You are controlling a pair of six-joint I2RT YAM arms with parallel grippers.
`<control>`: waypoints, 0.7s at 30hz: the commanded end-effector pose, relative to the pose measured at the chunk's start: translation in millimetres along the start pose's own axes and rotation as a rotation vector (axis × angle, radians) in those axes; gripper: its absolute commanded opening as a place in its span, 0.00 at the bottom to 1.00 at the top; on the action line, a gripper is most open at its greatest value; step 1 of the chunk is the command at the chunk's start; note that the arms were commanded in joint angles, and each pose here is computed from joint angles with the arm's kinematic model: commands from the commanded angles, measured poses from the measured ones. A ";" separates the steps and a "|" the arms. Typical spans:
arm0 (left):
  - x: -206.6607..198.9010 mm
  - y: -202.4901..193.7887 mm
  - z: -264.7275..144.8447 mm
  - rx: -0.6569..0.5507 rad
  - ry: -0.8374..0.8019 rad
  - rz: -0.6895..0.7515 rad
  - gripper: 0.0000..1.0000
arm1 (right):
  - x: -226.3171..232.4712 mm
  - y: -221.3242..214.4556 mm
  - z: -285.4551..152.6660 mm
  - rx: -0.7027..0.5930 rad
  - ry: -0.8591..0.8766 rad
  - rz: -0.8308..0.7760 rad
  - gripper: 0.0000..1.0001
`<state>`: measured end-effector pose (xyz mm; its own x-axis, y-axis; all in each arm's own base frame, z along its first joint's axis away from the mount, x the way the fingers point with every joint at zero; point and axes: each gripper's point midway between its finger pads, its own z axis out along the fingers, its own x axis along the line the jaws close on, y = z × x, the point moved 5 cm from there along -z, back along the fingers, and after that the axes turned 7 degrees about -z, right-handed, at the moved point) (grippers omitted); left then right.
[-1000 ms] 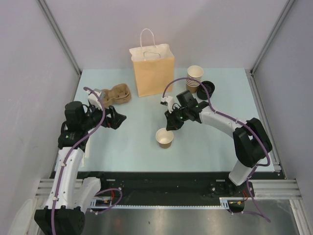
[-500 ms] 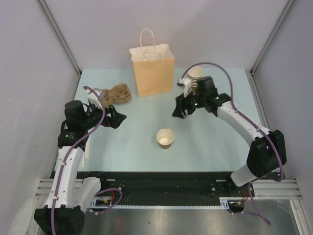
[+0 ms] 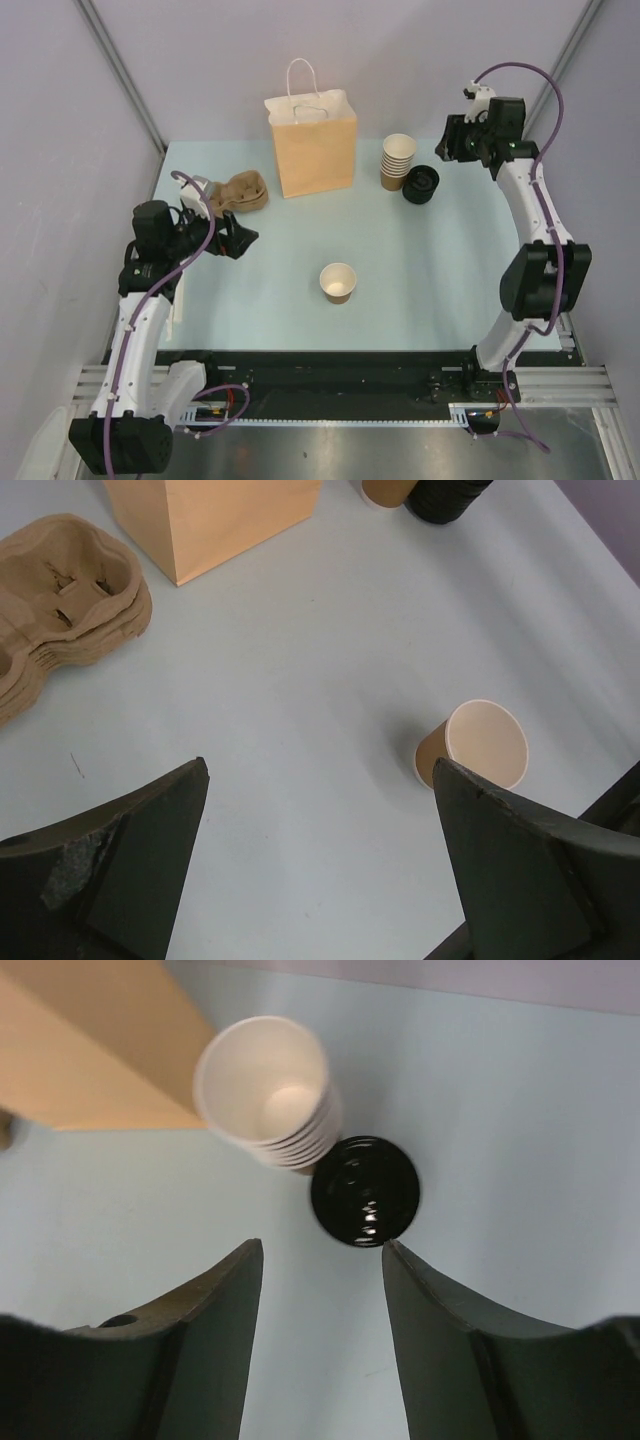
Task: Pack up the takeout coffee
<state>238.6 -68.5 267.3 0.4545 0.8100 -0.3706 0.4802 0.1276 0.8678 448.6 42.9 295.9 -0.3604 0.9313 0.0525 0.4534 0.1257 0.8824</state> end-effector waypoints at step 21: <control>-3.7 16.0 3.2 -0.038 -0.025 0.013 1.00 | -54.7 -63.2 110.3 0.262 -0.122 0.142 0.54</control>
<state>242.2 -68.5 262.9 0.4433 0.8091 -0.3857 0.5003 0.1337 0.8555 520.4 19.3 180.2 -0.1921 0.9751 0.1109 0.7088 0.0597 0.7028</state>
